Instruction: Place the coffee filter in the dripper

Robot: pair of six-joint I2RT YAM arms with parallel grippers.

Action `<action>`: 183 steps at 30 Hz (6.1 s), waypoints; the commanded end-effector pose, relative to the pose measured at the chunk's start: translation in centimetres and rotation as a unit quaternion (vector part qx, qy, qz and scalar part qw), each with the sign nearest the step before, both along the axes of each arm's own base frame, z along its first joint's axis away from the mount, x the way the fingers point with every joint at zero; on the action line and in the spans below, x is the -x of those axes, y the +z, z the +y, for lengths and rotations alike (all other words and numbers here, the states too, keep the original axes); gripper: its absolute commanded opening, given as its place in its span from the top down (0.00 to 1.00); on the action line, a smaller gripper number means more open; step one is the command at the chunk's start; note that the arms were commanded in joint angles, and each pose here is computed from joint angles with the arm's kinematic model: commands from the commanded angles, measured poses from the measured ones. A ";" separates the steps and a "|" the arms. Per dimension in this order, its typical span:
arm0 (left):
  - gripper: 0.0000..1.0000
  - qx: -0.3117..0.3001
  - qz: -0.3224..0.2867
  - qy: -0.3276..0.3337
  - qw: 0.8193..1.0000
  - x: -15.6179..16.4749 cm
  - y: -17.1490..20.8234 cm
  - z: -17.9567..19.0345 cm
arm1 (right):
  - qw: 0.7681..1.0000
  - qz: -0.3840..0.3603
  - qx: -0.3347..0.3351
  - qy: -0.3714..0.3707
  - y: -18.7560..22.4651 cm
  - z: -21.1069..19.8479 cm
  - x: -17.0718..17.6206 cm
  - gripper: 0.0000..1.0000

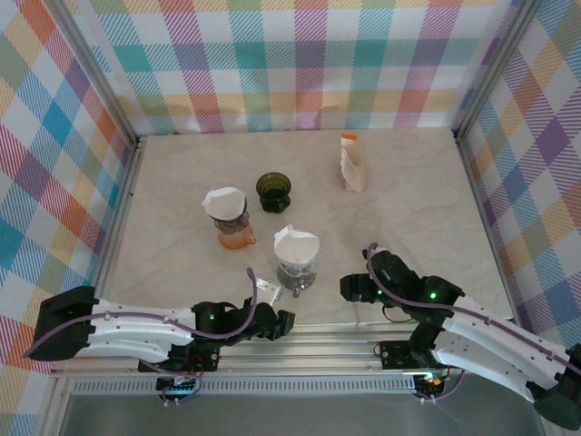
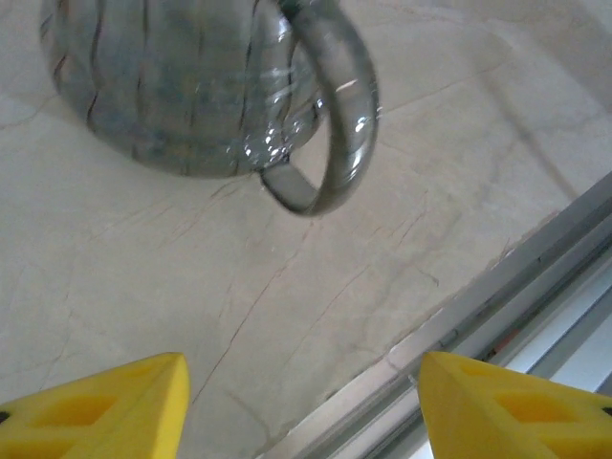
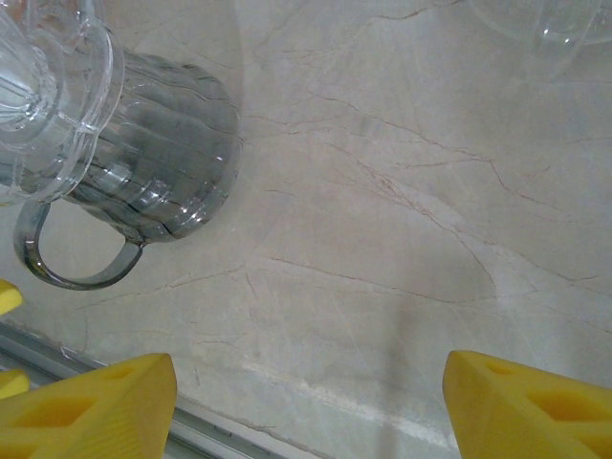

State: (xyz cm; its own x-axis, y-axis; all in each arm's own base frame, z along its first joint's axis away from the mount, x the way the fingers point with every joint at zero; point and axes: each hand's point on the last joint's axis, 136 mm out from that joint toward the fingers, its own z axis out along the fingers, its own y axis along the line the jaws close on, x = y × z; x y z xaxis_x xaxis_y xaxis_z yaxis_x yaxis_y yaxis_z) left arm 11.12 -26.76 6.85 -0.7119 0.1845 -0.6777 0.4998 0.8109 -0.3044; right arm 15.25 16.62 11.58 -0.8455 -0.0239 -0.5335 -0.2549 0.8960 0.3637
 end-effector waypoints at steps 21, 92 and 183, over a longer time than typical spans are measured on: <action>0.57 -0.022 -0.074 0.039 0.996 -2.7 0.2 -3.3 | 1.000 -0.020 -0.015 -0.005 1.2 -1.0 0.6 0.26; 0.75 -0.091 -0.076 0.034 0.992 -18.8 -2.7 -10.2 | 0.999 -0.025 -0.020 -0.005 -0.6 -1.9 1.2 0.26; 0.32 -0.045 -0.059 0.061 0.995 -19.5 -0.9 -10.7 | 0.997 -0.056 -0.043 -0.033 1.8 -2.2 0.3 0.23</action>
